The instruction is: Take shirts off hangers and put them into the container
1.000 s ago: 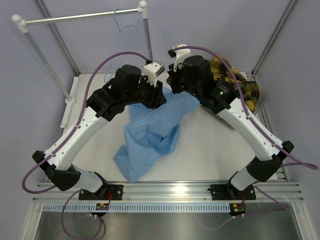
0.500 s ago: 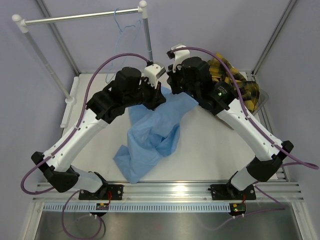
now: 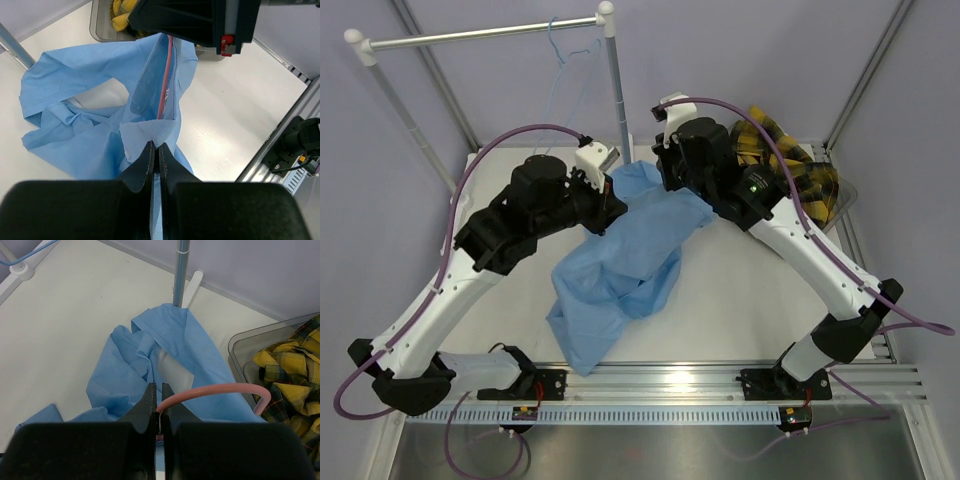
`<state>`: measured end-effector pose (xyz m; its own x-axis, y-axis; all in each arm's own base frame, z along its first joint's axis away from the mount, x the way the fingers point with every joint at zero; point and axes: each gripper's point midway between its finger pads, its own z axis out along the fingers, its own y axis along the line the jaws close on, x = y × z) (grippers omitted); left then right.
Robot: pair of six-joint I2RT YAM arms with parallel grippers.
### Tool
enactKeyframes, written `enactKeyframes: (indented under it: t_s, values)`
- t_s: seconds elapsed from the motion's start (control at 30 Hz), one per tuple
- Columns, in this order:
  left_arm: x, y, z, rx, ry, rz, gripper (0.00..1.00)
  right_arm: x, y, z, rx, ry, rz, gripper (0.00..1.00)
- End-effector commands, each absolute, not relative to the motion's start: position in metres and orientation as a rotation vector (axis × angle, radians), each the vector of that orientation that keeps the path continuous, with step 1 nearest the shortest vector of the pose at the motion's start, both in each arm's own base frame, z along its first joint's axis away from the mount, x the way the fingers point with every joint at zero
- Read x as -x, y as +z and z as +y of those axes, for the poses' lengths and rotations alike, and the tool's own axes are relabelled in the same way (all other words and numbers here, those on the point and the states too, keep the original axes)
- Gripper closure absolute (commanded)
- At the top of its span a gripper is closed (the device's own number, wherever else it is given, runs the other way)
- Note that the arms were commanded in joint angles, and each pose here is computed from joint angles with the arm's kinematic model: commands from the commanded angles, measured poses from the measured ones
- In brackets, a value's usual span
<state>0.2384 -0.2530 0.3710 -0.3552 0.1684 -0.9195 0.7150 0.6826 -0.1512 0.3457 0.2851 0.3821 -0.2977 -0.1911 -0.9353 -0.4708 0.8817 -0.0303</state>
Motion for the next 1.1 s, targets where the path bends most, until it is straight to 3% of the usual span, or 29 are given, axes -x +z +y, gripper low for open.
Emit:
enactKeyframes:
  t_s: [0.0, 0.23, 0.5, 1.07]
  values:
    - [-0.235, 0.385, -0.262, -0.700, -0.747, 1.846, 1.00, -0.355, 0.389, 0.276, 0.447, 0.250, 1.873, 1.00]
    - [-0.232, 0.363, -0.226, -0.623, -0.603, 1.875, 1.00, -0.363, 0.376, 0.253, 0.360, 0.143, 1.931, 1.00]
    - [-0.208, 0.321, -0.173, -0.495, -0.494, 1.943, 1.00, -0.368, 0.401, 0.221, 0.230, 0.176, 1.910, 1.00]
    - [-0.179, 0.271, -0.171, -0.430, -0.622, 2.046, 1.00, -0.350, 0.448, 0.235, 0.156, 0.465, 1.830, 1.00]
